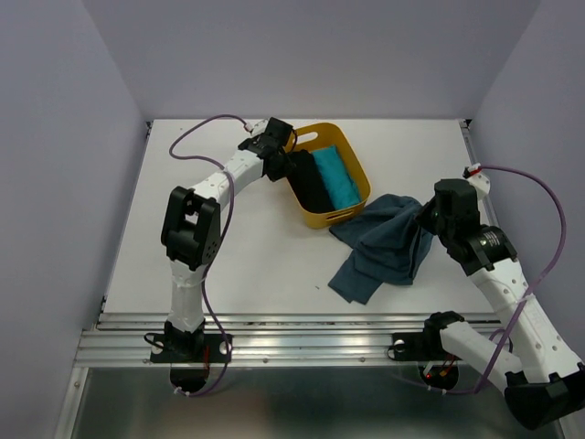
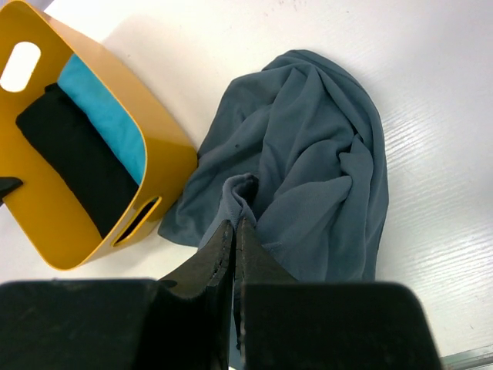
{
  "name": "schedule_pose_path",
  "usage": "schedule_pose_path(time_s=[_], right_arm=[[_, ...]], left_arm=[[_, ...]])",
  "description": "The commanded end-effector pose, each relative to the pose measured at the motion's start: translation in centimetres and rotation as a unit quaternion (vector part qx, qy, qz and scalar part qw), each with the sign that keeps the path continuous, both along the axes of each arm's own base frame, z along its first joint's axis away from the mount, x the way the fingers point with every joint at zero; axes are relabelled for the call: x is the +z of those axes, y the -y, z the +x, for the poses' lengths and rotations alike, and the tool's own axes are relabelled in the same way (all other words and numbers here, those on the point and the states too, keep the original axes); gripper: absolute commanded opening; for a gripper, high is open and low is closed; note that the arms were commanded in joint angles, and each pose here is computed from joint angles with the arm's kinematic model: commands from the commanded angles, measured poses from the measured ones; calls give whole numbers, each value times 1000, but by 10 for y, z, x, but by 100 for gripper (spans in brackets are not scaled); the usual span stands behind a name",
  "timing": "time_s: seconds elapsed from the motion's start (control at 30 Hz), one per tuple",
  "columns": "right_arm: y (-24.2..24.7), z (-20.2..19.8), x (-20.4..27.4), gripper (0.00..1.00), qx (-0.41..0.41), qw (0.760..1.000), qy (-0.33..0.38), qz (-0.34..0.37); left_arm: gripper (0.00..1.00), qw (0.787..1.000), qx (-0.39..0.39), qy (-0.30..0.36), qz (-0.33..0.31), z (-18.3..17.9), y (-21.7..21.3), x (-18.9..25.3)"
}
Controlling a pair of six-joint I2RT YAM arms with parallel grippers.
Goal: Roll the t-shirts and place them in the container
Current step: Pick up the T-shirt from the center of the board.
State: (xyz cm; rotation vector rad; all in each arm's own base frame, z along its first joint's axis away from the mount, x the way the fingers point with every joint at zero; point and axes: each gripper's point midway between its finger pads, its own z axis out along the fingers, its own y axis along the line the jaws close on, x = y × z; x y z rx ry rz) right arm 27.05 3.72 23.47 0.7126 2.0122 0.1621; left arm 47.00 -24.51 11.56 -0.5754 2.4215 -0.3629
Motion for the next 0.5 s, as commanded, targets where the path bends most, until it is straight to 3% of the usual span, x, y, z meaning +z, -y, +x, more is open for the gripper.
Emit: schedule_pose_path(time_s=[0.0,0.3,0.47], right_arm=[[0,6,12,1,-6,1000,22,11],[-3,8,10,1,0,1000,19,13],[-5,8,7,1,3,1000,16,16]], left_arm=[[0,998,28,54,-13,10,-7,49],[0,993,102,56,-6,5,-47,61],[0,980,187,65,-14,4,-97,72]])
